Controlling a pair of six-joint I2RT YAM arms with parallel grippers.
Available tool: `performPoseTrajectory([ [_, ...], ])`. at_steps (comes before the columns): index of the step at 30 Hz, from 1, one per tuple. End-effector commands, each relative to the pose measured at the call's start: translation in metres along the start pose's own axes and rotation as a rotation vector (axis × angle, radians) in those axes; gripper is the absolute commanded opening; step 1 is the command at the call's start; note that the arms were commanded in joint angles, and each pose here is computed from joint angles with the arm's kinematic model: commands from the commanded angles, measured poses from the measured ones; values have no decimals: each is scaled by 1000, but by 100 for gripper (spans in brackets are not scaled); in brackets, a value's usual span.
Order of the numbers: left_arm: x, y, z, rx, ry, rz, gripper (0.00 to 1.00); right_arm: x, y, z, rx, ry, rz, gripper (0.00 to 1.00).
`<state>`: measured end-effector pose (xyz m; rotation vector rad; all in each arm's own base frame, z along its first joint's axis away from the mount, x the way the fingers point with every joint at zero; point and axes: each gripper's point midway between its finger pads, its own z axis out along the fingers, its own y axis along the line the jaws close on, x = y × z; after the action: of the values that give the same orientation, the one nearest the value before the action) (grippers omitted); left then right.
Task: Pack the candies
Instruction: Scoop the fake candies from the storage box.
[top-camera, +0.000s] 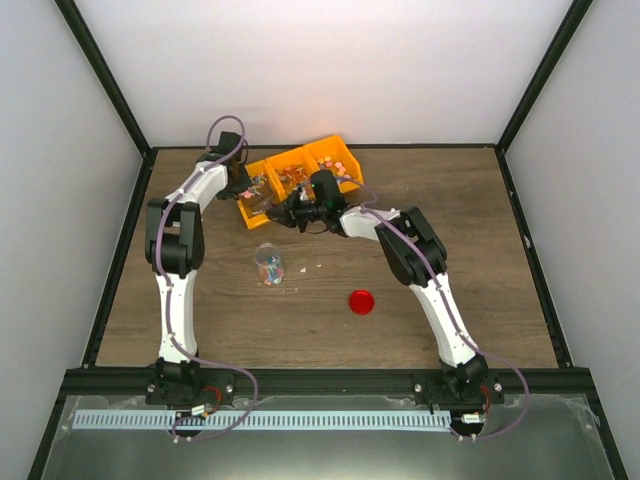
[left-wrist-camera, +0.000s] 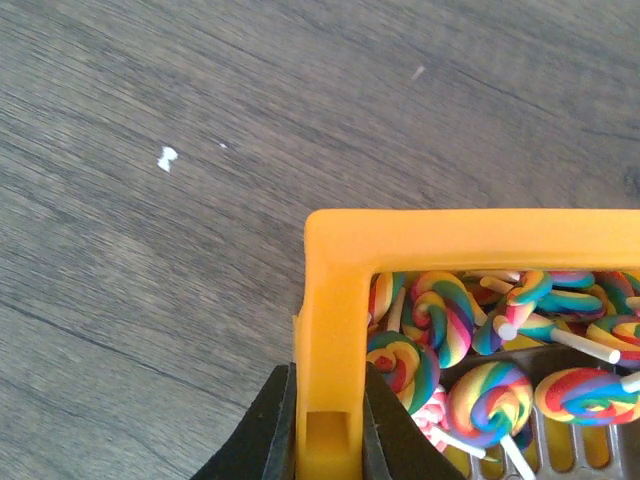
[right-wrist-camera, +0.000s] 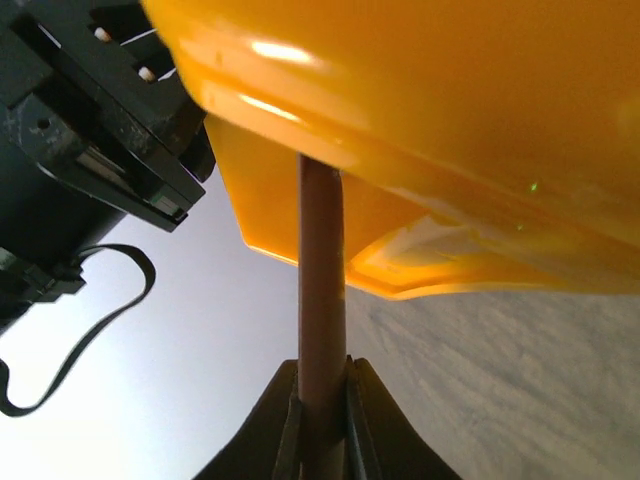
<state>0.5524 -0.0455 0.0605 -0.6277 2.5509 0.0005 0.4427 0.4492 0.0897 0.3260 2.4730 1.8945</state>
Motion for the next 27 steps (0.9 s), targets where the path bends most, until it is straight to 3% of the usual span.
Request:
performPoseTrajectory([
  [1, 48, -15, 4, 59, 162, 33, 4, -17, 5, -27, 109, -136, 249, 1],
  [12, 47, -14, 6, 51, 157, 24, 4, 29, 15, -40, 321, -114, 587, 1],
  [17, 48, -14, 8, 50, 161, 24, 4, 34, 18, -40, 365, -89, 616, 1],
  [27, 46, -20, 7, 67, 163, 75, 4, -3, -64, -2, 350, -85, 704, 1],
])
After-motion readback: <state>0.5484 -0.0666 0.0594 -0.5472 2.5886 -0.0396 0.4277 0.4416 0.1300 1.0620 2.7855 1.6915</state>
